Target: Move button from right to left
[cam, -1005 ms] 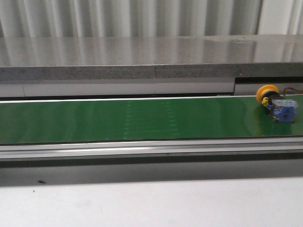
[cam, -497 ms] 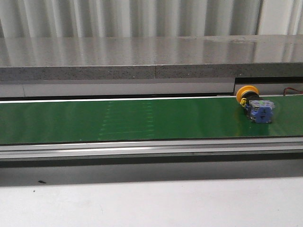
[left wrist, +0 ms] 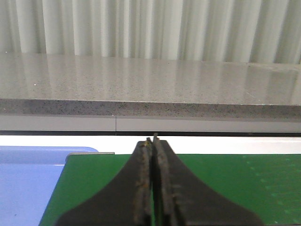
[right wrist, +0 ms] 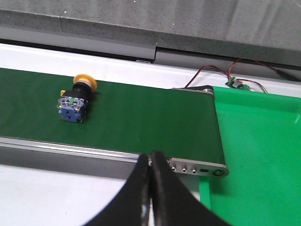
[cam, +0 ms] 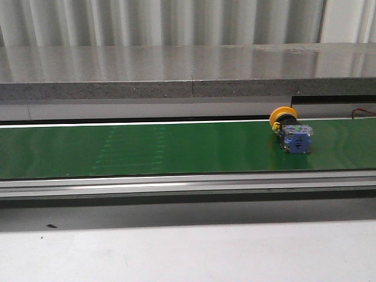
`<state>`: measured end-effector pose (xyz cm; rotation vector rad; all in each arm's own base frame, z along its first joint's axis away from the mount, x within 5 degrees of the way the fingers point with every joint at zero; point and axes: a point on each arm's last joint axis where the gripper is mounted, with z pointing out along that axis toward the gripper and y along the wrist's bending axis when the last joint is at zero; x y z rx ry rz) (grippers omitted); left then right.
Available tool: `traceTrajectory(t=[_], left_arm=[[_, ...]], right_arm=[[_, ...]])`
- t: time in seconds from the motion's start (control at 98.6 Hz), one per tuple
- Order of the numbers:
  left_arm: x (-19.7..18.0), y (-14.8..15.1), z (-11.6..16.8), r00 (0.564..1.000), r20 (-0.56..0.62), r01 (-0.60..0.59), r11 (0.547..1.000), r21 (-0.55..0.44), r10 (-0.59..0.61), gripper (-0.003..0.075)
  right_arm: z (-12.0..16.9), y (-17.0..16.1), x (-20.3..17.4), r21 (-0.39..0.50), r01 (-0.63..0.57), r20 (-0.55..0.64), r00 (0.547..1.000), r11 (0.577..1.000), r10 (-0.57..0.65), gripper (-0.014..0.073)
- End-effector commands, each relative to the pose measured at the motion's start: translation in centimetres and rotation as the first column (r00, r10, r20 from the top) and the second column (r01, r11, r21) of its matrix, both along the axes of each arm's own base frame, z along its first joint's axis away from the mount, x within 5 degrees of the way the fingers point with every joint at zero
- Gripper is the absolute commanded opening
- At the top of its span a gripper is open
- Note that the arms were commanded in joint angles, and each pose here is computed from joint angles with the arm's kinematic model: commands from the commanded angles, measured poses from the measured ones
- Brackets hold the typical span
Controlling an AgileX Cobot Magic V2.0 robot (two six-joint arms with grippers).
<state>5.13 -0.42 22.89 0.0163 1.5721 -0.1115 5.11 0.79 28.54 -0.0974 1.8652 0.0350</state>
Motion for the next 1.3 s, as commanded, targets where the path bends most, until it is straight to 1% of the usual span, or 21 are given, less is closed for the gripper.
traceTrajectory(t=[0.0, 0.101, 0.244, 0.355, 0.426, 0.467, 0.517, 0.548, 0.568, 0.619, 0.639, 0.67, 0.69, 0.741, 0.812, 0.893, 1.005, 1.055, 1.126, 1.187, 1.289], left_arm=[[-0.1, 0.0, 2.8, 1.000, 0.012, -0.005, 1.000, 0.005, 0.005, -0.0021], [0.6, 0.0, 4.1, 0.996, -0.086, -0.006, 1.000, 0.013, 0.007, -0.0021], [2.3, -0.1, 5.9, 0.977, -0.213, -0.008, 0.999, 0.040, 0.016, -0.0020], [4.0, -0.1, 6.7, 0.952, -0.305, -0.008, 0.997, 0.075, 0.031, -0.0018], [5.2, -0.1, 6.9, 0.925, -0.378, -0.005, 0.996, 0.094, 0.041, 0.0024], [5.9, -0.1, 7.0, 0.909, -0.415, -0.003, 0.995, 0.097, 0.043, 0.0084], [6.7, -0.2, 7.0, 0.894, -0.446, 0.000, 0.995, 0.100, 0.045, 0.0185], [7.1, -0.2, 7.1, 0.887, -0.460, 0.001, 0.995, 0.101, 0.046, 0.0275], [7.4, -0.3, 7.2, 0.882, -0.469, 0.002, 0.995, 0.102, 0.046, 0.0315], [8.0, -0.3, 7.3, 0.875, -0.483, 0.004, 0.995, 0.103, 0.047, 0.0477], [8.3, -0.3, 7.4, 0.872, -0.488, 0.004, 0.995, 0.103, 0.047, 0.0514], [8.6, -0.4, 7.5, 0.870, -0.491, 0.005, 0.995, 0.104, 0.047, 0.0593], [8.8, -0.4, 7.6, 0.871, -0.490, 0.005, 0.995, 0.104, 0.047, 0.0629], [9.3, -0.4, 7.9, 0.875, -0.481, 0.005, 0.995, 0.103, 0.045, 0.0680], [9.8, -0.5, 8.0, 0.892, -0.451, 0.006, 0.995, 0.098, 0.039, 0.0689], [10.4, -0.6, 7.9, 0.896, -0.443, 0.007, 0.996, 0.092, 0.035, 0.0689], [11.0, -1.1, 8.1, 0.891, -0.454, 0.007, 1.000, 0.003, -0.005, 0.0671], [11.5, -1.4, 8.4, 0.869, -0.494, 0.020, 1.000, -0.016, -0.025, 0.0654], [12.2, -2.3, 8.7, 0.821, -0.567, 0.058, 0.998, -0.027, -0.063, 0.0636], [12.8, -3.3, 8.9, 0.771, -0.628, 0.106, 0.994, -0.036, -0.105, 0.0636], [14.0, -5.6, 9.2, 0.691, -0.697, 0.184, 0.979, -0.088, -0.192, 0.0636]], right_arm=[[1.5, -0.1, 0.2, -0.001, 0.011, 0.096, 0.995, 1.000, -0.010, -0.0067], [1.5, -0.1, 0.2, -0.001, 0.011, 0.096, 0.995, 1.000, -0.010, -0.0067], [1.5, -0.1, 0.2, -0.001, 0.011, 0.096, 0.995, 1.000, -0.010, -0.0067], [1.5, -0.1, 0.2, -0.001, 0.011, 0.096, 0.995, 1.000, -0.010, -0.0067], [1.5, -0.1, 0.2, -0.001, 0.011, 0.096, 0.995, 1.000, -0.010, -0.0067], [1.5, -0.1, 0.2, -0.001, 0.011, 0.096, 0.995, 1.000, -0.010, -0.0067], [1.5, -0.1, 0.2, -0.001, 0.011, 0.096, 0.995, 1.000, -0.010, -0.0067], [1.5, -0.1, 0.2, -0.001, 0.011, 0.096, 0.995, 1.000, -0.010, -0.0067], [1.5, -0.1, 0.2, -0.001, 0.011, 0.096, 0.995, 1.000, -0.010, -0.0067], [1.5, -0.1, 0.2, -0.001, 0.011, 0.096, 0.995, 1.000, -0.010, -0.0067], [1.5, -0.1, 0.2, -0.001, 0.011, 0.096, 0.995, 1.000, -0.010, -0.0067], [1.5, -0.1, 0.2, -0.001, 0.011, 0.096, 0.995, 1.000, -0.010, -0.0067], [1.5, -0.1, 0.2, -0.001, 0.011, 0.096, 0.995, 1.000, -0.010, -0.0067], [1.5, -0.1, 0.2, -0.001, 0.011, 0.096, 0.995, 1.000, -0.010, -0.0067], [1.5, -0.1, 0.2, -0.001, 0.011, 0.096, 0.995, 1.000, -0.010, -0.0067], [1.5, -0.1, 0.2, -0.001, 0.011, 0.096, 0.995, 1.000, -0.010, -0.0067], [1.5, -0.1, 0.2, -0.001, 0.011, 0.096, 0.995, 1.000, -0.010, -0.0067], [1.5, -0.1, 0.2, -0.001, 0.011, 0.099, 0.995, 1.000, -0.011, -0.0067], [1.5, -0.1, 0.2, -0.001, 0.011, 0.099, 0.995, 1.000, -0.011, -0.0067], [1.5, -0.1, 0.2, -0.001, 0.011, 0.099, 0.995, 1.000, -0.011, -0.0067], [1.5, -0.1, 0.2, -0.001, 0.011, 0.099, 0.995, 1.000, -0.011, -0.0067]])
